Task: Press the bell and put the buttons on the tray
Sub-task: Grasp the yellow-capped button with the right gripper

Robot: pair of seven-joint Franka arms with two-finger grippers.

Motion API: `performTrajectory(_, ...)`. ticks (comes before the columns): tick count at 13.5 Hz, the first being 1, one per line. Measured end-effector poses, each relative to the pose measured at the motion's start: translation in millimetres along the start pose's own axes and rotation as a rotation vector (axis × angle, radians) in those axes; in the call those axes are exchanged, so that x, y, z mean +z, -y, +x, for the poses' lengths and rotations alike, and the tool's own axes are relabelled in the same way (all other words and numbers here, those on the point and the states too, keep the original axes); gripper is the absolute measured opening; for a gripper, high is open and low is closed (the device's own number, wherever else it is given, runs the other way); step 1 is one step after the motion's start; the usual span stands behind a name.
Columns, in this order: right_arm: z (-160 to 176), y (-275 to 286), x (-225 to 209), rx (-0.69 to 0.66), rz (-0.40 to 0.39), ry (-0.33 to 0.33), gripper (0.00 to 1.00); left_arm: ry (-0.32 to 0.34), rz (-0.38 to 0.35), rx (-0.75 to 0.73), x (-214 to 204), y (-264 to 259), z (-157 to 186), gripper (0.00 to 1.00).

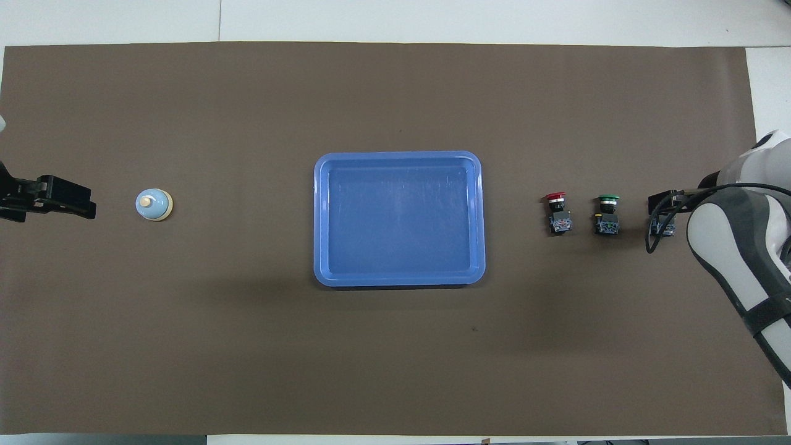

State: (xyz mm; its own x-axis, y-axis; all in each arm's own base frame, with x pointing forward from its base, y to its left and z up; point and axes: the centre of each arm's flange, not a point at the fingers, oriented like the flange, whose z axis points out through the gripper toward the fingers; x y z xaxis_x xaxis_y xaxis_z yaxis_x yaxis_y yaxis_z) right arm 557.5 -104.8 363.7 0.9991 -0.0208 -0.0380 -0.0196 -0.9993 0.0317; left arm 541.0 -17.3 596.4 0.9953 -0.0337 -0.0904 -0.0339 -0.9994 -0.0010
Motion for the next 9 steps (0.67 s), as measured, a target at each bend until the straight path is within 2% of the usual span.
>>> performTrajectory(4,-11.6,-10.6,18.9,-0.031,0.006,0.030,1.00,0.000,0.000,0.000,0.0,0.0,0.0,1.00)
performTrajectory(9,-12.0,-35.4,51.7,0.002,-0.001,-0.001,1.00,0.000,0.000,0.000,0.0,0.0,0.0,1.00)
